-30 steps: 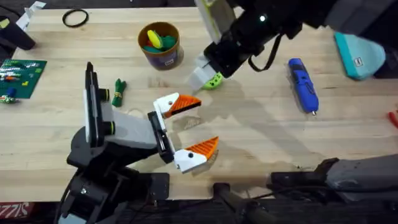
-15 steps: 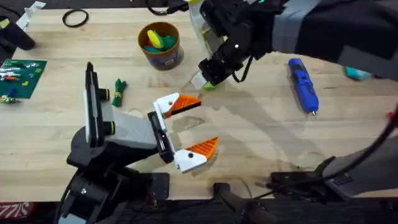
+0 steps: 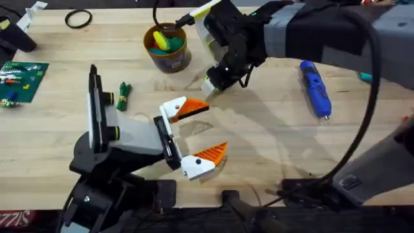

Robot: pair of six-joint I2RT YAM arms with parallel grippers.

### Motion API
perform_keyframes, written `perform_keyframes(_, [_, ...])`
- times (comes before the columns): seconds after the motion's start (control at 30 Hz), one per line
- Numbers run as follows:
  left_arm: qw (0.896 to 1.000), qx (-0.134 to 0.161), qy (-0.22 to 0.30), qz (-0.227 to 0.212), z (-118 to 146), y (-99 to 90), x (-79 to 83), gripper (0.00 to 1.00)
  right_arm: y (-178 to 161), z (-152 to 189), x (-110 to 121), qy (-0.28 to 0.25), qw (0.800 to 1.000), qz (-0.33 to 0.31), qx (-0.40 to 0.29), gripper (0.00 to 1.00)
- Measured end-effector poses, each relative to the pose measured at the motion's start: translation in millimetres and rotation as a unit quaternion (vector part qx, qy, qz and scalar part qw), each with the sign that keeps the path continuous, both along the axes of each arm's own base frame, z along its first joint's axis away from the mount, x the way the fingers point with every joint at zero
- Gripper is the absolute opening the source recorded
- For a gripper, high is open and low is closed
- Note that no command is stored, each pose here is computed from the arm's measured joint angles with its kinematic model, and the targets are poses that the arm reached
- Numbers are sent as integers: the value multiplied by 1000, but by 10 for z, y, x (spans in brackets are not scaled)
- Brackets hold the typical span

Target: Pick up the gripper from the table and insert it into the empty holder that is missing its gripper. Then pick up a screw, insert it into the mounting hole, and use the screwdriver to tighten it. Finally, clean up the table by picking up the vegetable and placing it into the bucket.

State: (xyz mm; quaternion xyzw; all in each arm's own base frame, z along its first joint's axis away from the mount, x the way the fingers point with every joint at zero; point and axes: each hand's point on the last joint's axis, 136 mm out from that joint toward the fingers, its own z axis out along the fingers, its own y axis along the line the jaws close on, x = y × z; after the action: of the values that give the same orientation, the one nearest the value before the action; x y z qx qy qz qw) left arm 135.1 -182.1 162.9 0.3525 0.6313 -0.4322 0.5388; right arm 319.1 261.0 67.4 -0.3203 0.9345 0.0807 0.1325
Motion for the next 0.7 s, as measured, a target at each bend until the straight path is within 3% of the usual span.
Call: perform_keyframes(0.7, [1000, 0, 0, 0, 0, 0, 1, 986, -84, -7, 28, -8, 1000, -7, -23, 471])
